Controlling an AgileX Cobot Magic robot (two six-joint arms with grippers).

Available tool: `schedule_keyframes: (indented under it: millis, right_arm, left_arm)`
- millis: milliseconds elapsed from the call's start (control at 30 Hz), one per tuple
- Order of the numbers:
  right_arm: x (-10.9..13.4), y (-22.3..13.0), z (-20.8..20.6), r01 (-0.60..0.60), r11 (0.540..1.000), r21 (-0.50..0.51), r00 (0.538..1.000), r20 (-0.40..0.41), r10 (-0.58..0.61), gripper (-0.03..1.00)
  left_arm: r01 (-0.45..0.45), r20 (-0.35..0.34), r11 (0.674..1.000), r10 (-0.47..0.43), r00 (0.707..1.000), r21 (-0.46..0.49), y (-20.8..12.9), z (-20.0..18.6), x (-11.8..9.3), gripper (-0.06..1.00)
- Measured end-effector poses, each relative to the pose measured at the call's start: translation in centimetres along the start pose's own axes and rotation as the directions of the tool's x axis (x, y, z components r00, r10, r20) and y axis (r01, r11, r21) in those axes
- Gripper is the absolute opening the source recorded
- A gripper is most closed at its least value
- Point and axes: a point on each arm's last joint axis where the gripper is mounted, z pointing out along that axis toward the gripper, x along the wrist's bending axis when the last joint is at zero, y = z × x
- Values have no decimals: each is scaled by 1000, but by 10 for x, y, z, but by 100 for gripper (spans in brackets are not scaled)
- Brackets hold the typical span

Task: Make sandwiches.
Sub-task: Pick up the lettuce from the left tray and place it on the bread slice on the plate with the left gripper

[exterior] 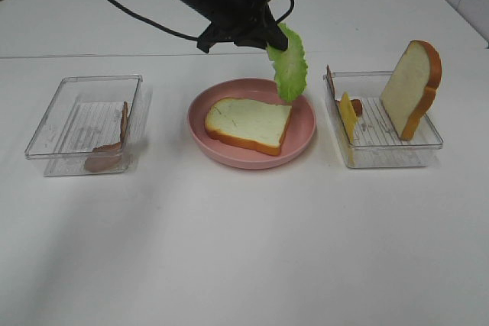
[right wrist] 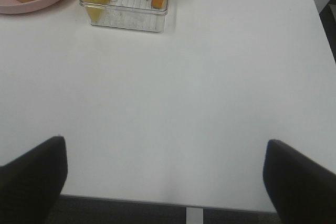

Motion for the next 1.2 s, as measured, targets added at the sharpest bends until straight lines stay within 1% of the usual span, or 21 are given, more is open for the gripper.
schedule_keyframes:
  millis: [67, 100, 133, 167, 300, 367, 400, 433, 467, 500, 533, 567, 600, 733, 833, 967, 1033, 1100, 1133, 1167, 1200]
  right_arm:
    - [0, 0, 0, 0, 1000, 0, 1000, 0, 0, 98]
    - [0, 0, 0, 0, 1000, 0, 1000, 0, 0, 98]
    - [0, 0, 0, 0, 1000, 0, 1000, 0, 0, 98]
    - [0, 0, 0, 0, 1000, 0, 1000, 0, 0, 98]
    - [0, 0, 0, 0, 1000, 0, 1000, 0, 0, 98]
    - [0, 0, 0, 0, 1000, 0, 1000, 0, 0, 98]
    - [0, 0, 0, 0, 1000, 0, 1000, 0, 0, 98]
    - [0, 0, 0, 0, 1000, 0, 1000, 0, 0, 98]
    - [0, 0, 0, 0, 1000, 0, 1000, 0, 0, 98]
    - [0, 0, 0, 0, 1000, 0, 1000, 0, 0, 98]
    - [0, 0, 0, 0, 1000, 0, 1000, 0, 0, 98]
    - [0, 0, 0, 0, 1000, 0, 1000, 0, 0, 98]
    - [0, 0, 0, 0, 1000, 0, 1000, 0, 0, 98]
    - [0, 0, 0, 0, 1000, 0, 1000, 0, 0, 98]
    - [0, 0, 0, 0, 1000, 0, 1000, 0, 0, 98]
    - [0, 0, 0, 0, 1000, 0, 1000, 0, 0, 98]
    - [0, 0, 0, 0, 1000, 0, 1000, 0, 0, 98]
    - [0, 0, 0, 0, 1000, 0, 1000, 0, 0, 98]
    - [0, 0, 0, 0, 1000, 0, 1000, 0, 0, 98]
    - [0, 0, 0, 0, 1000, 0, 1000, 0, 0, 98]
    - [0, 0, 0, 0, 1000, 0, 1000, 0, 0, 98]
  left_arm:
    - [7, -2, 1000, -7, 1000, 15, -2, 4, 4, 1]
    - [21, -10, 999, -20, 1000, 43, -5, 12, 12, 1]
    - [21, -10, 999, -20, 1000, 43, -5, 12, 12, 1]
    - [35, -19, 997, -33, 999, 68, -9, 20, 21, 1]
    - [50, -41, 994, -46, 998, 101, -13, 29, 31, 1]
    - [57, -95, 992, -47, 994, 111, -15, 32, 40, 1]
    - [57, -95, 992, -47, 994, 111, -15, 32, 40, 1]
    - [54, -144, 992, -37, 989, 111, -15, 32, 45, 1]
    - [54, -144, 992, -37, 989, 111, -15, 32, 45, 1]
    - [44, -192, 993, -22, 981, 110, -15, 31, 49, 1]
    - [39, -213, 993, -15, 977, 109, -15, 31, 51, 1]
    - [39, -213, 993, -15, 977, 109, -15, 31, 51, 1]
    - [29, -245, 994, -1, 970, 109, -15, 30, 54, 1]
    - [16, -257, 994, 12, 966, 108, -14, 30, 55, 1]
    - [-14, -247, 995, 38, 968, 99, -14, 31, 54, 1]
    - [-22, -234, 995, 44, 971, 94, -13, 32, 52, 1]
    - [-25, -232, 995, 47, 972, 96, -13, 32, 53, 4]
    - [-27, -231, 995, 49, 972, 99, -13, 32, 53, 18]
    - [-27, -231, 995, 49, 972, 99, -13, 32, 53, 18]
    - [-31, -236, 995, 54, 970, 100, -13, 32, 53, 33]
    - [-36, -242, 994, 59, 968, 101, -13, 32, 54, 42]
